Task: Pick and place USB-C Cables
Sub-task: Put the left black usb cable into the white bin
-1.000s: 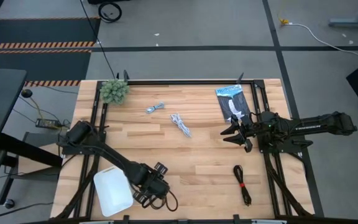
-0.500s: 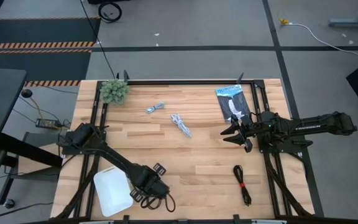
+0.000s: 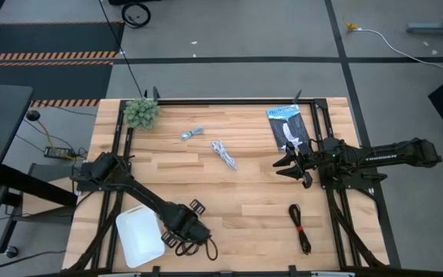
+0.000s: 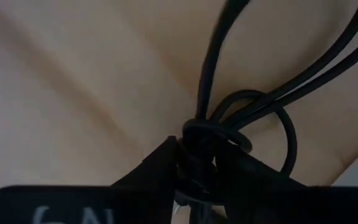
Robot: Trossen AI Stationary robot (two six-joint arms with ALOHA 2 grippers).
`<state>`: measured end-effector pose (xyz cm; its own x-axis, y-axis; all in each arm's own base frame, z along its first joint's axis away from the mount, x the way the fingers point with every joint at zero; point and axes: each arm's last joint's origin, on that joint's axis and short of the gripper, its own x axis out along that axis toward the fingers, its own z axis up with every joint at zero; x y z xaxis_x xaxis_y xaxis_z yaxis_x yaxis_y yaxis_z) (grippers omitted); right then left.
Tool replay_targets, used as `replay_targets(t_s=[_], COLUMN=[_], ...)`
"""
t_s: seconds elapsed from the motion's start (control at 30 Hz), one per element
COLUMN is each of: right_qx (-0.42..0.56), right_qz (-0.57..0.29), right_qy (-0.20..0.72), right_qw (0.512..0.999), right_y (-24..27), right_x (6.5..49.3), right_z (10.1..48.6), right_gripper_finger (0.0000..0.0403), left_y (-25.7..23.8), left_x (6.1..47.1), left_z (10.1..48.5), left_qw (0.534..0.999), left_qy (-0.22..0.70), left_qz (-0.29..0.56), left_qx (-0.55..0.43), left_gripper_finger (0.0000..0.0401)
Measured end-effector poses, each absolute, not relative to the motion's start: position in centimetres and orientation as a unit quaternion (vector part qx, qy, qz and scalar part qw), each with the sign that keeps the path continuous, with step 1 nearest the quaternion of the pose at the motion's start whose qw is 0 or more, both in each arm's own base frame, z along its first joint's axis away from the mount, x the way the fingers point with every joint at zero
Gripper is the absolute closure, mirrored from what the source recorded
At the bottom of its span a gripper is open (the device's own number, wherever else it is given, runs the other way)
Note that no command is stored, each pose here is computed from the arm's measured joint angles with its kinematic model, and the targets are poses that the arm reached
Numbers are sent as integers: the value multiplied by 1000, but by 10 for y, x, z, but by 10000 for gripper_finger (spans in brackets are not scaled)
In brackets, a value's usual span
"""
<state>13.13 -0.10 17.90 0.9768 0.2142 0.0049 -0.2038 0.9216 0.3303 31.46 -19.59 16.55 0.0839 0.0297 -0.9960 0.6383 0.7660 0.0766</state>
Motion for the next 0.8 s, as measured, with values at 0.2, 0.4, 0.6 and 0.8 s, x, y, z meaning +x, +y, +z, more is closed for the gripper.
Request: replay_targets(t_s=[0.2, 0.4, 0.6, 0.8], right_qx=[167, 167, 167, 167], right_qz=[107, 107, 106, 107], right_qy=[15, 16, 16, 15], right_qw=[980, 980, 980, 980], right_y=[-1, -1, -1, -1], right_x=[131, 131, 131, 131], right_z=[179, 179, 179, 179], right_gripper_finger=[243, 243, 243, 243], left_y=[-199, -206, -222, -253], left_x=[323, 319, 289, 262], left_z=[212, 262, 278, 277], left_qw=[705, 716, 668, 651], left_qy=[658, 674, 726, 736], left_qz=[-146, -85, -64, -110], left_qx=[219, 160, 150, 149], left_gripper_finger=[302, 324, 343, 357])
